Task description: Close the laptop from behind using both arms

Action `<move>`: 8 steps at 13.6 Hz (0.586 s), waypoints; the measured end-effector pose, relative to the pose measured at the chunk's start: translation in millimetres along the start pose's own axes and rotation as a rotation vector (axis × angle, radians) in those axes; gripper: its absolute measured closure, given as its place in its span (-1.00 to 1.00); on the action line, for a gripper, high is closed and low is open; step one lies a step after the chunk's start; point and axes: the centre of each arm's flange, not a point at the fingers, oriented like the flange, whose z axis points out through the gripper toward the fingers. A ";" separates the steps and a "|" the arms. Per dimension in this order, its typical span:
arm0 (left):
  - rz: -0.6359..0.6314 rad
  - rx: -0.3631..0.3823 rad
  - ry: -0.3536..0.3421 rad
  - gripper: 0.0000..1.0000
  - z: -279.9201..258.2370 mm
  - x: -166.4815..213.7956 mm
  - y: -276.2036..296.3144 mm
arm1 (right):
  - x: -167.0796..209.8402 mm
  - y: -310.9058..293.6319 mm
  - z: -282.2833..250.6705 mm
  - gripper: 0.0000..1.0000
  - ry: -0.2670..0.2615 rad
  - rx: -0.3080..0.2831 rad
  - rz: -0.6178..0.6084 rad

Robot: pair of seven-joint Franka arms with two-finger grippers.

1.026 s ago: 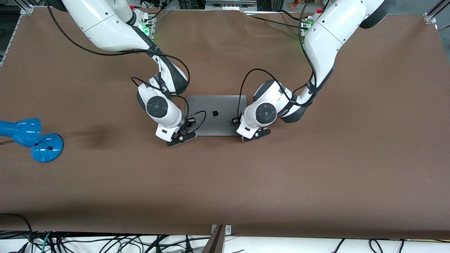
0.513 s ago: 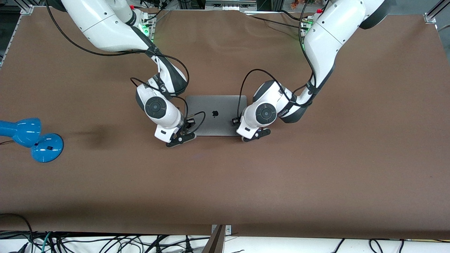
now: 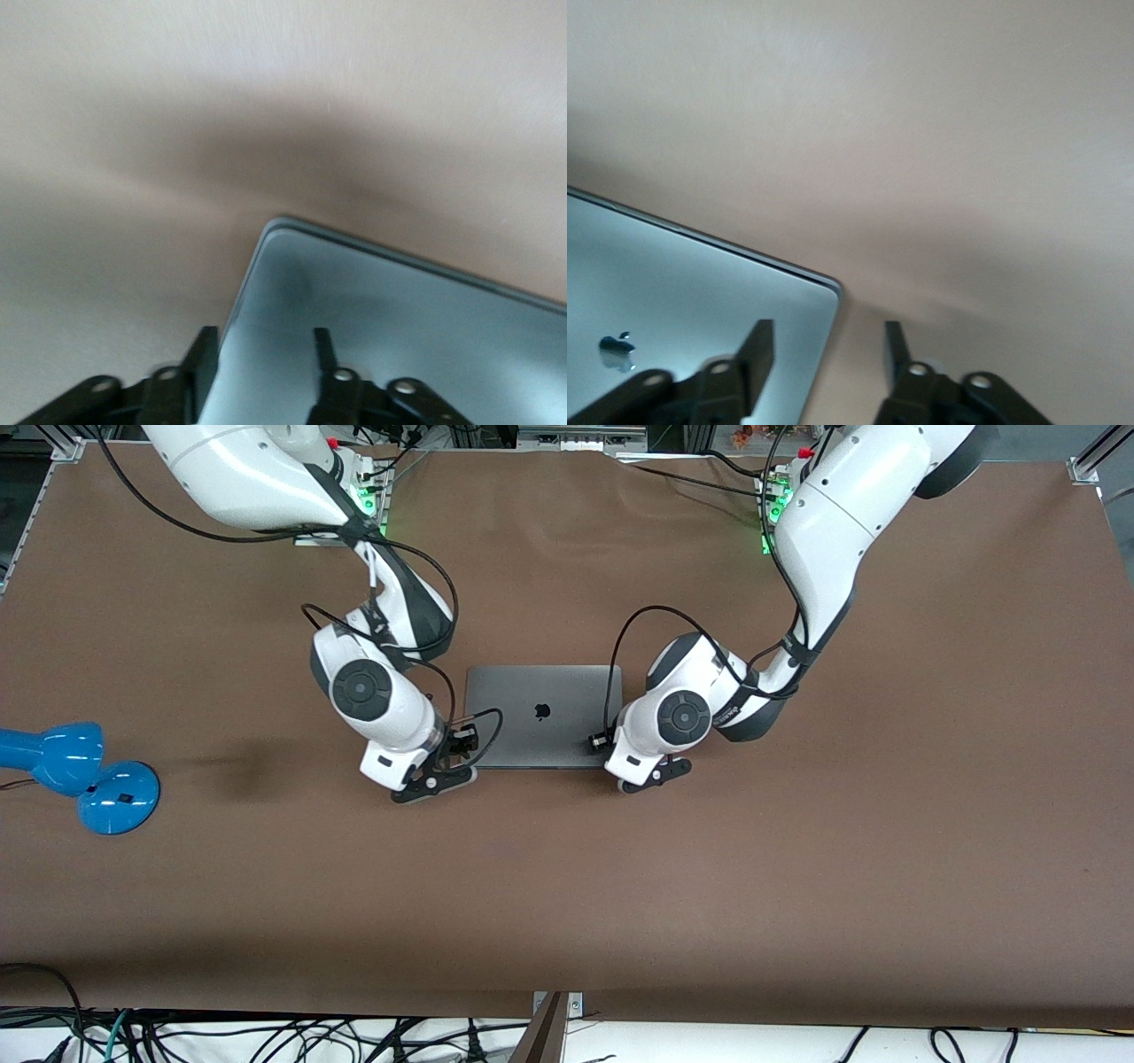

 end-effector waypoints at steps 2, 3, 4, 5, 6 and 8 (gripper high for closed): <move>0.001 0.021 0.001 -0.53 -22.8 1.4 -5.4 | 1.0 18.2 -33.3 -0.73 0.016 -0.014 0.026; 0.007 0.033 0.001 -0.76 -36.4 -0.9 -7.4 | 0.0 24.8 -50.7 -0.73 0.022 -0.024 0.036; 0.017 0.038 0.007 -0.95 -50.7 -4.9 -7.9 | -2.2 31.7 -69.3 -0.81 0.029 -0.038 0.048; 0.032 0.039 0.019 -1.00 -64.4 -10.4 -8.2 | -4.6 38.5 -88.9 -0.81 0.040 -0.052 0.065; 0.052 0.040 0.033 -1.00 -77.7 -16.7 -10.1 | -7.9 46.3 -110.4 -0.88 0.056 -0.066 0.086; 0.082 0.052 0.066 -1.00 -104.6 -32.7 -22.2 | -18.5 65.1 -157.9 -0.96 0.084 -0.092 0.126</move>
